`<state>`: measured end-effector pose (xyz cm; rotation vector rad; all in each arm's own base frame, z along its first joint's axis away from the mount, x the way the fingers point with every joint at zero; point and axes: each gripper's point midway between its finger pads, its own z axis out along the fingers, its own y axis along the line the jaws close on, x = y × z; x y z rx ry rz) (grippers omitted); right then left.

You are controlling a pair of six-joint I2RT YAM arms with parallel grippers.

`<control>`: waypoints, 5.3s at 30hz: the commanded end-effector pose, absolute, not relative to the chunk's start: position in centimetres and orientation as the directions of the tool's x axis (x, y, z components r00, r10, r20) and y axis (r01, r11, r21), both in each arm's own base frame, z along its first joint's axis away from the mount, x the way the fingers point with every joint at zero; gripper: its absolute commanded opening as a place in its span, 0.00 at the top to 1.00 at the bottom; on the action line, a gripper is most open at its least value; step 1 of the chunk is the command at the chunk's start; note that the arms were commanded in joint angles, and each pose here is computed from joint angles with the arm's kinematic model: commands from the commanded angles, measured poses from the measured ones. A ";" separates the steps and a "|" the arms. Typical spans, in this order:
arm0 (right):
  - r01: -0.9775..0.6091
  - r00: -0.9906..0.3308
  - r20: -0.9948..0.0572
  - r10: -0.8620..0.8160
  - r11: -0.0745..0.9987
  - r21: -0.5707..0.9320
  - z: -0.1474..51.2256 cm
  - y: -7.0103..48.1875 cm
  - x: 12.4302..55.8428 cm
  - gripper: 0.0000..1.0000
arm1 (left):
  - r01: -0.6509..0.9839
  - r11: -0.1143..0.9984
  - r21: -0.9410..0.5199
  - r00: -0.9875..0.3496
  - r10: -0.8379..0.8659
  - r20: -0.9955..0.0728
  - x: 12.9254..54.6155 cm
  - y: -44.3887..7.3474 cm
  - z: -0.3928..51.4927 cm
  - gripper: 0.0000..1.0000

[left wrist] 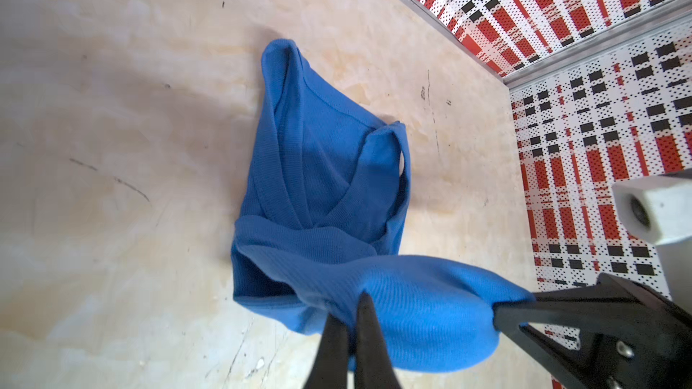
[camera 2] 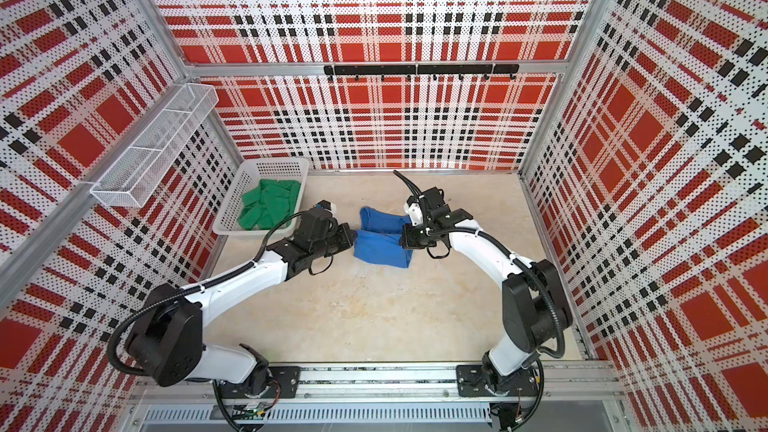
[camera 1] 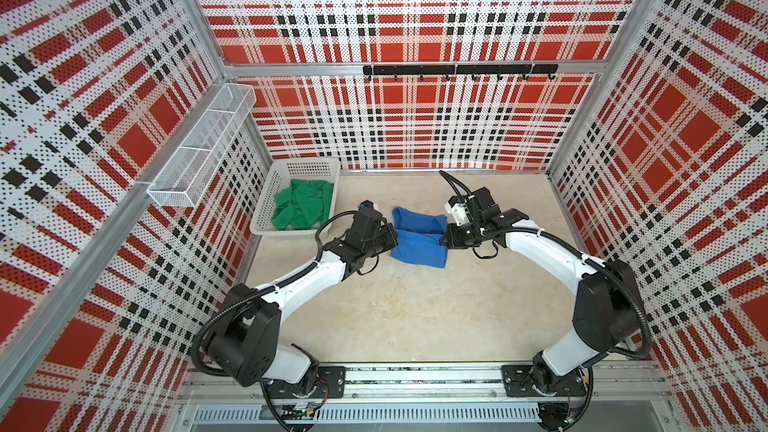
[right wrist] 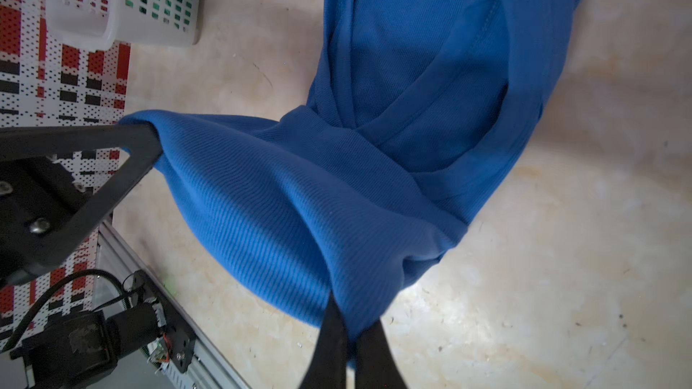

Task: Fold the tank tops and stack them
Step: 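Lift the near edge and fold it away from the robot with both grippers, then release the fold and pat the folded square flat with both grippers, then grasp opposite sides of the folded blue square with both grippers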

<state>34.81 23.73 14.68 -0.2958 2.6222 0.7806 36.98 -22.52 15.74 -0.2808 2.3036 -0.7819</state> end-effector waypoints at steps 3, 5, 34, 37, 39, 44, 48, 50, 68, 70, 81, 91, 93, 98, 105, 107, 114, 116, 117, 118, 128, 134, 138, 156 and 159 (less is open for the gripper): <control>-0.334 -0.887 -0.449 -0.112 0.827 0.452 14.2 22.9 37.5 1.00 | 0.090 0.819 -0.566 -0.718 -0.341 -0.606 40.4 -22.4 16.8 1.00; -0.334 -0.885 -0.453 -0.108 0.825 0.456 14.2 22.9 38.4 1.00 | 0.099 0.824 -0.558 -0.714 -0.332 -0.616 41.4 -22.4 16.9 1.00; -0.254 -0.802 -0.596 0.032 0.885 0.389 13.9 17.9 49.0 0.37 | 0.113 0.881 -0.459 -0.586 -0.314 -0.747 53.1 -21.4 17.6 0.30; -0.247 -0.810 -0.584 0.048 0.875 0.415 13.1 19.1 47.1 0.45 | 0.107 0.887 -0.450 -0.616 -0.296 -0.730 51.1 -22.9 14.9 0.43; -0.244 -0.821 -0.568 0.054 0.866 0.436 12.4 20.0 46.1 0.52 | 0.096 0.886 -0.453 -0.653 -0.287 -0.701 50.6 -23.5 12.5 0.56; -0.216 -0.825 -0.555 0.103 0.851 0.479 11.4 20.2 45.1 0.71 | 0.083 0.878 -0.472 -0.683 -0.295 -0.668 50.2 -24.4 9.9 0.86; -0.198 -0.834 -0.537 0.125 0.841 0.503 10.4 20.4 44.8 0.75 | 0.062 0.876 -0.479 -0.704 -0.302 -0.643 49.4 -24.7 8.0 0.95; -0.193 -0.832 -0.538 0.134 0.840 0.508 10.2 20.4 44.9 0.73 | 0.045 0.878 -0.476 -0.708 -0.308 -0.635 49.0 -24.3 7.3 0.95; -0.157 -0.829 -0.536 0.156 0.857 0.492 7.0 20.7 48.1 0.47 | 0.040 0.891 -0.452 -0.786 -0.251 -0.565 46.0 -25.5 3.0 0.92; -0.149 -0.830 -0.533 0.163 0.856 0.495 6.6 20.8 48.5 0.51 | 0.033 0.898 -0.439 -0.782 -0.251 -0.570 45.9 -25.1 3.3 1.00; -0.092 -0.828 -0.528 0.190 0.883 0.461 4.2 19.7 49.0 0.94 | -0.052 0.870 -0.491 -0.751 -0.358 -0.554 41.5 -20.5 4.3 1.00; -0.130 -0.830 -0.528 0.179 0.858 0.496 5.0 20.4 48.8 0.80 | -0.101 0.832 -0.545 -0.738 -0.430 -0.520 38.7 -17.7 4.2 1.00; -0.168 -0.827 -0.538 0.162 0.842 0.513 6.4 20.9 48.6 0.56 | -0.081 0.822 -0.563 -0.723 -0.437 -0.534 39.3 -17.9 5.6 0.70; -0.209 -0.813 -0.568 0.131 0.844 0.494 8.9 20.5 47.9 0.43 | -0.034 0.840 -0.541 -0.682 -0.415 -0.602 42.0 -18.3 9.0 0.52; -0.260 -0.812 -0.571 0.125 0.798 0.543 10.4 22.0 47.2 0.47 | 0.033 0.892 -0.451 -0.677 -0.312 -0.666 46.7 -19.4 10.3 0.67; -0.285 -0.805 -0.582 0.116 0.786 0.549 10.9 22.9 47.0 0.47 | 0.028 0.900 -0.435 -0.694 -0.295 -0.656 47.4 -19.6 9.5 0.70; -0.339 -0.805 -0.591 0.060 0.770 0.540 10.2 25.7 46.9 0.37 | 0.026 0.920 -0.390 -0.709 -0.258 -0.656 48.8 -19.8 7.7 0.62; -0.352 -0.800 -0.598 0.050 0.768 0.535 9.9 26.2 46.9 0.35 | 0.044 0.929 -0.368 -0.703 -0.233 -0.672 49.4 -20.1 7.9 0.61; -0.359 -0.796 -0.604 0.046 0.767 0.532 9.8 26.4 47.0 0.35 | 0.066 0.935 -0.349 -0.699 -0.206 -0.685 49.6 -20.3 8.1 0.61; -0.362 -0.791 -0.609 0.047 0.767 0.530 9.5 26.5 47.0 0.35 | 0.085 0.942 -0.326 -0.690 -0.180 -0.701 49.9 -20.5 8.3 0.61; -0.354 -0.799 -0.599 0.065 0.754 0.554 7.3 27.7 47.6 0.38 | 0.119 0.967 -0.226 -0.743 -0.064 -0.666 52.3 -20.3 5.0 0.68; -0.338 -0.812 -0.581 0.063 0.760 0.555 6.3 27.5 47.4 0.44 | 0.150 0.967 -0.205 -0.768 -0.017 -0.641 51.6 -20.4 3.7 0.68; -0.329 -0.814 -0.578 0.063 0.769 0.548 5.8 27.3 47.3 0.49 | 0.155 0.970 -0.190 -0.785 0.004 -0.620 50.9 -20.0 2.8 0.72; -0.350 -0.779 -0.620 0.090 0.758 0.550 10.0 26.9 46.6 0.95 | 0.204 0.953 -0.224 -0.682 -0.025 -0.731 50.0 -20.7 11.2 1.00; -0.360 -0.774 -0.626 0.095 0.748 0.557 11.0 26.9 46.1 0.96 | 0.181 0.950 -0.254 -0.659 -0.074 -0.749 48.9 -19.9 13.1 1.00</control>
